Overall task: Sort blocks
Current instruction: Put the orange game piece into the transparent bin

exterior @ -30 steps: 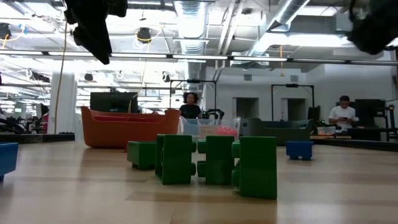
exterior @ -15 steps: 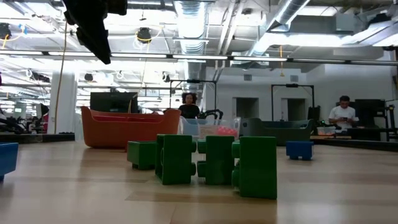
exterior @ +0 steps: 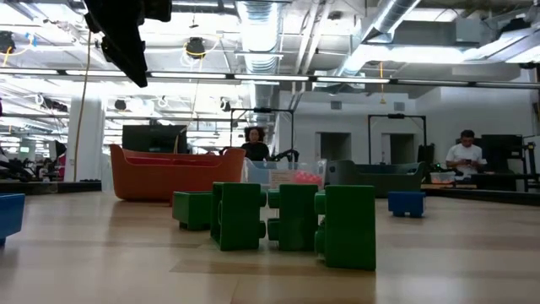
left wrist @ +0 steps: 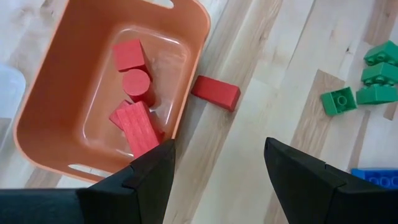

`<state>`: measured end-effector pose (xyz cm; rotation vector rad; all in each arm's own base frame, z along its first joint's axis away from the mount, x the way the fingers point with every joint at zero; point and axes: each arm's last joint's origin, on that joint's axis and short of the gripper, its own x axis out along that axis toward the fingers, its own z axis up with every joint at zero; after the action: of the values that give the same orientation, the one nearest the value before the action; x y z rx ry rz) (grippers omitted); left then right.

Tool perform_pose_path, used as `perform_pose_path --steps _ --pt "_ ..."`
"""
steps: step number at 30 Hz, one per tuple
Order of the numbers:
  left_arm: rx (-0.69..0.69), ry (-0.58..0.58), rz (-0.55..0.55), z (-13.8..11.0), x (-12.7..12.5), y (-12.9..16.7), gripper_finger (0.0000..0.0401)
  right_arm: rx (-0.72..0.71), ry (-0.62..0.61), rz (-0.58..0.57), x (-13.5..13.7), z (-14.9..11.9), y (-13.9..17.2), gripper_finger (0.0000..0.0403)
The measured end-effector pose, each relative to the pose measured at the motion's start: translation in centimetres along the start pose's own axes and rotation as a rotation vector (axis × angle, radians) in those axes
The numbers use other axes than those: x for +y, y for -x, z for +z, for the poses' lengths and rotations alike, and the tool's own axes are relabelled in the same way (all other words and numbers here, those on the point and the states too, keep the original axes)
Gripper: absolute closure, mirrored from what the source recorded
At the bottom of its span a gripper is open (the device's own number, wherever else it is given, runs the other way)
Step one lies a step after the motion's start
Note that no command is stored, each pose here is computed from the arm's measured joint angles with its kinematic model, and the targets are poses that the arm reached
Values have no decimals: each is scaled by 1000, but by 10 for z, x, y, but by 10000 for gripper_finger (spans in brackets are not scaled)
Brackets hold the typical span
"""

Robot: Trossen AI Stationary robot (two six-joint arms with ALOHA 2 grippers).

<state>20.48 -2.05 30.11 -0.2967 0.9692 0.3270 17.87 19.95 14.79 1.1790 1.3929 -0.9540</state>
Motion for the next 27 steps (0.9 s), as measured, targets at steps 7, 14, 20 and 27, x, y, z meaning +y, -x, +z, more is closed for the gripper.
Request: perform_pose_path --steps 7,14,20,27 --pt "21 14 -6 -2 0 0 162 -9 63 -11 1 3 -1 274" --pt "32 50 2 -3 1 0 162 -78 256 54 9 32 25 345" --pt "18 103 7 -2 1 0 162 -172 498 127 25 94 56 337" --pt "-9 159 44 -1 2 0 162 -331 689 266 44 193 80 333"
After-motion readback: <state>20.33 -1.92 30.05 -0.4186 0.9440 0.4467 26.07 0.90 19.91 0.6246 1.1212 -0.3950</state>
